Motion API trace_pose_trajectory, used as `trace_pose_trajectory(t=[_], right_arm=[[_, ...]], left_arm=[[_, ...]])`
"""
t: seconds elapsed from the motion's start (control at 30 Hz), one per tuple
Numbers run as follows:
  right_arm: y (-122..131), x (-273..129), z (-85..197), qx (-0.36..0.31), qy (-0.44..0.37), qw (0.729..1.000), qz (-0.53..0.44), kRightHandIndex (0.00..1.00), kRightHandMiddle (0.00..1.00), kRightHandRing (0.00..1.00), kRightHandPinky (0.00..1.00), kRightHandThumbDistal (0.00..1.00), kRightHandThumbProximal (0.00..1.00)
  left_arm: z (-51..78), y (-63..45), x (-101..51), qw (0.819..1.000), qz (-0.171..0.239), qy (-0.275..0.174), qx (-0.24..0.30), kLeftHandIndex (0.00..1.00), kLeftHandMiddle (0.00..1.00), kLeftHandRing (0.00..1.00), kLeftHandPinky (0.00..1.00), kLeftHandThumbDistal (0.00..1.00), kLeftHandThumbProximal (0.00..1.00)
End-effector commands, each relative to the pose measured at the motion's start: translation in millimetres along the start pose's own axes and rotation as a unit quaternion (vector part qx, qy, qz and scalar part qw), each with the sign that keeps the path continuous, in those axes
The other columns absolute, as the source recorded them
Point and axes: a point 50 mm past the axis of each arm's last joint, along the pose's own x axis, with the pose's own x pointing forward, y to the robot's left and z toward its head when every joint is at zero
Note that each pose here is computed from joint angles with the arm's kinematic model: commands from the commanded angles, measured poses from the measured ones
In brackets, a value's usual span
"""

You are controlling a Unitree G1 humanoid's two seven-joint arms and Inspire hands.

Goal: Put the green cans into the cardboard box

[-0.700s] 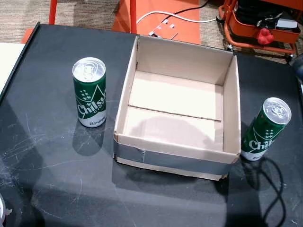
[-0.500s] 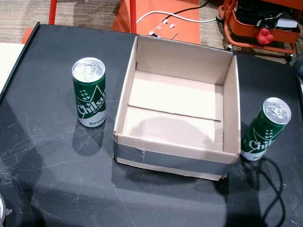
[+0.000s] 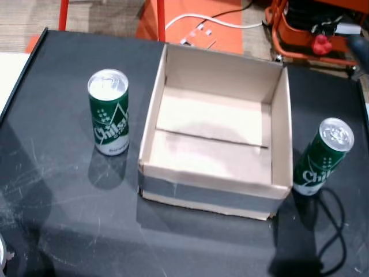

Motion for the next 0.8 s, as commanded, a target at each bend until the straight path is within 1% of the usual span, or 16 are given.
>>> trace_pose_trajectory(t=[0.0, 0.03, 0.07, 0.1, 0.13, 0.23, 0.33, 0.37, 0.43, 0.47, 0.5, 0.53, 0.57, 0.63, 0.77], right_arm=[[-7, -6, -6, -0.001, 0.024, 1.000, 0.000, 0.66, 0.68, 0.78, 0.82, 0.95, 0.46], [-8, -9, -8, -0.002, 0.032, 0.999, 0.004, 0.66, 0.68, 0.78, 0.82, 0.93, 0.50], [-8, -11, -9, -0.004, 0.037, 0.999, 0.006, 0.66, 0.68, 0.78, 0.83, 0.93, 0.52], [-7, -12, -11, -0.004, 0.040, 0.999, 0.006, 0.66, 0.67, 0.77, 0.82, 0.94, 0.53], [-6, -14, -12, -0.001, 0.044, 0.999, 0.006, 0.66, 0.66, 0.76, 0.82, 0.96, 0.53], [-4, -19, -15, -0.004, 0.059, 0.998, 0.006, 0.67, 0.65, 0.75, 0.81, 0.96, 0.52], [0, -24, -18, -0.012, 0.074, 0.997, 0.018, 0.66, 0.66, 0.76, 0.81, 0.96, 0.51], [1, -26, -19, -0.015, 0.080, 0.996, 0.022, 0.66, 0.66, 0.76, 0.81, 0.93, 0.51], [4, -31, -21, -0.018, 0.098, 0.995, 0.028, 0.65, 0.66, 0.76, 0.80, 0.95, 0.55], [5, -35, -22, -0.021, 0.109, 0.993, 0.034, 0.65, 0.67, 0.77, 0.81, 0.95, 0.58], [6, -39, -23, -0.021, 0.122, 0.991, 0.040, 0.66, 0.69, 0.78, 0.82, 0.98, 0.59], [7, -41, -24, -0.022, 0.132, 0.990, 0.044, 0.66, 0.70, 0.79, 0.83, 0.98, 0.58], [7, -45, -24, -0.025, 0.143, 0.988, 0.051, 0.66, 0.70, 0.79, 0.83, 0.99, 0.59], [8, -51, -25, -0.028, 0.164, 0.984, 0.060, 0.66, 0.70, 0.79, 0.84, 1.00, 0.60], [7, -62, -27, -0.023, 0.203, 0.976, 0.073, 0.67, 0.71, 0.81, 0.84, 1.00, 0.62]], left_arm=[[0.4, 1.9, -0.6, 1.000, -0.004, 0.005, -0.001, 0.91, 0.95, 1.00, 1.00, 1.00, 0.37], [0.3, 2.2, -0.8, 1.000, -0.003, 0.006, -0.002, 0.91, 0.95, 1.00, 1.00, 1.00, 0.37], [0.1, 2.6, -1.1, 1.000, -0.002, 0.006, -0.004, 0.91, 0.95, 1.00, 1.00, 1.00, 0.37], [-0.3, 2.8, -1.3, 1.000, -0.002, 0.006, -0.005, 0.91, 0.95, 1.00, 1.00, 1.00, 0.37], [-0.8, 3.0, -1.2, 1.000, -0.003, 0.006, -0.007, 0.91, 0.94, 1.00, 1.00, 1.00, 0.38], [-1.6, 4.1, 0.0, 1.000, -0.011, 0.005, -0.002, 0.92, 0.95, 1.00, 1.00, 1.00, 0.39], [-0.9, 6.4, 0.5, 1.000, -0.017, 0.007, -0.004, 0.93, 0.95, 1.00, 1.00, 1.00, 0.34], [-0.5, 6.8, 0.5, 1.000, -0.017, 0.008, -0.006, 0.93, 0.95, 1.00, 1.00, 0.97, 0.33], [0.3, 7.7, 0.6, 1.000, -0.018, 0.012, -0.007, 0.93, 0.95, 1.00, 1.00, 0.92, 0.33], [0.3, 8.2, 0.6, 1.000, -0.019, 0.013, -0.007, 0.93, 0.95, 1.00, 1.00, 0.90, 0.34], [0.3, 8.5, 0.5, 1.000, -0.020, 0.014, -0.005, 0.93, 0.95, 1.00, 1.00, 0.91, 0.38], [0.2, 8.7, 0.6, 1.000, -0.020, 0.014, -0.002, 0.93, 0.96, 1.00, 1.00, 0.89, 0.40], [0.1, 9.0, 0.6, 1.000, -0.021, 0.015, -0.002, 0.93, 0.96, 1.00, 1.00, 0.89, 0.39], [0.0, 10.1, 0.5, 1.000, -0.023, 0.019, -0.005, 0.93, 0.96, 1.00, 1.00, 0.88, 0.36], [-1.4, 12.4, -0.3, 0.999, -0.023, 0.020, -0.018, 0.94, 0.96, 1.00, 1.00, 0.94, 0.34]])
